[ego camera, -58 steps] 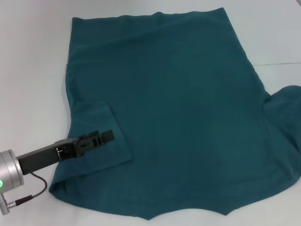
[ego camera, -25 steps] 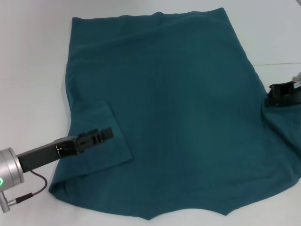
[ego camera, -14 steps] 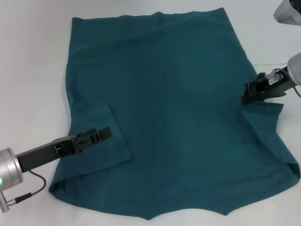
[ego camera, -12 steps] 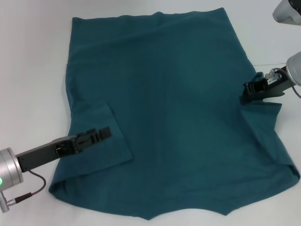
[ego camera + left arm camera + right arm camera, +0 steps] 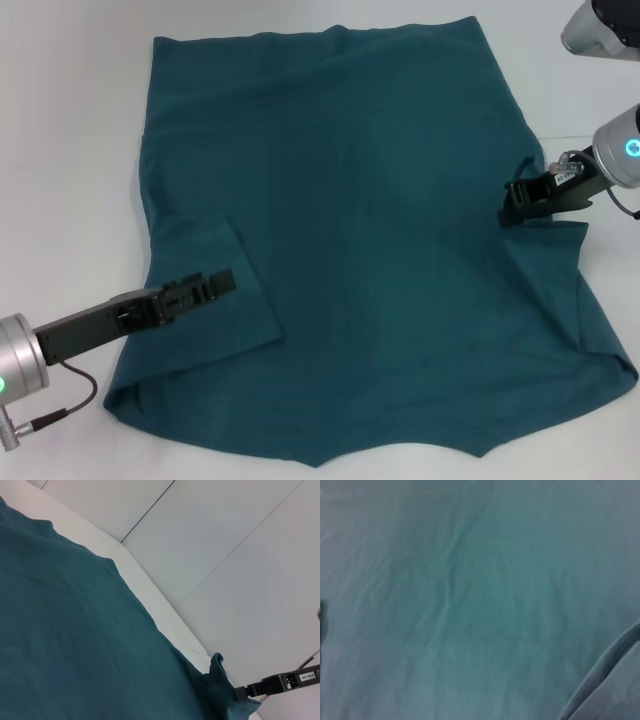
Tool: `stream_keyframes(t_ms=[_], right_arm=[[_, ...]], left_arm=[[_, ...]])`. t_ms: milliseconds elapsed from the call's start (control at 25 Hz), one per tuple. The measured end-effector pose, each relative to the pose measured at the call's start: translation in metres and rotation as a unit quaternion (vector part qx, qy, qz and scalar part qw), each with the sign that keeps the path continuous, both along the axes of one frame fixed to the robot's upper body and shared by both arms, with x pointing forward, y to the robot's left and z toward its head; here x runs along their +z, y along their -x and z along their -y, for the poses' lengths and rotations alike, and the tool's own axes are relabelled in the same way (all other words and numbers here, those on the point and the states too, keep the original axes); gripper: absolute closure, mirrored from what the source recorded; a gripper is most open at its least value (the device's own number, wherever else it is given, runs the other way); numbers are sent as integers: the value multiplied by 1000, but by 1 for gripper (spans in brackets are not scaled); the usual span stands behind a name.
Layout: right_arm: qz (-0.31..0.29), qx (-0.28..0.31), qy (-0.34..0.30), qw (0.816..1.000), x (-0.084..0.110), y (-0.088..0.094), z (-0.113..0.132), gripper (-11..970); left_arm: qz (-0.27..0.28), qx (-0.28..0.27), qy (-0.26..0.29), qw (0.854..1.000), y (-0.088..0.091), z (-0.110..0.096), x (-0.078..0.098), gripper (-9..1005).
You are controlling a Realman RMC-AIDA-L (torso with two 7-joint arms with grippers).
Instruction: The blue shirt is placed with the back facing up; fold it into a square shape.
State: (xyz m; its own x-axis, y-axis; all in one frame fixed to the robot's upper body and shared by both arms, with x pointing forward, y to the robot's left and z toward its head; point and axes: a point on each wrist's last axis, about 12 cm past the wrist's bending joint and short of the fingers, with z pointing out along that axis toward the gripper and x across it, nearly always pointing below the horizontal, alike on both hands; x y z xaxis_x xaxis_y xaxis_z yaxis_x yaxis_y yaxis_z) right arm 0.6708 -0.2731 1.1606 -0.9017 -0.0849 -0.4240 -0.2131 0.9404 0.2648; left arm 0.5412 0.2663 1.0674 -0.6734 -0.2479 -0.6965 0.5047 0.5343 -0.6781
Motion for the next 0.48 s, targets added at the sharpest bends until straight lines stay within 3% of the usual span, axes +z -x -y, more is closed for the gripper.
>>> stream_keyframes(t_ms=[400,480], right_arm=[[-10,-5,-27,1000,-3,2,-3,946],[-10,-5,-34,999,-3,2,-4,904]], left_arm=[[0,4,-2,1000,-1,-1,0,277],[0,4,-2,1000,-1,-1,0,277]])
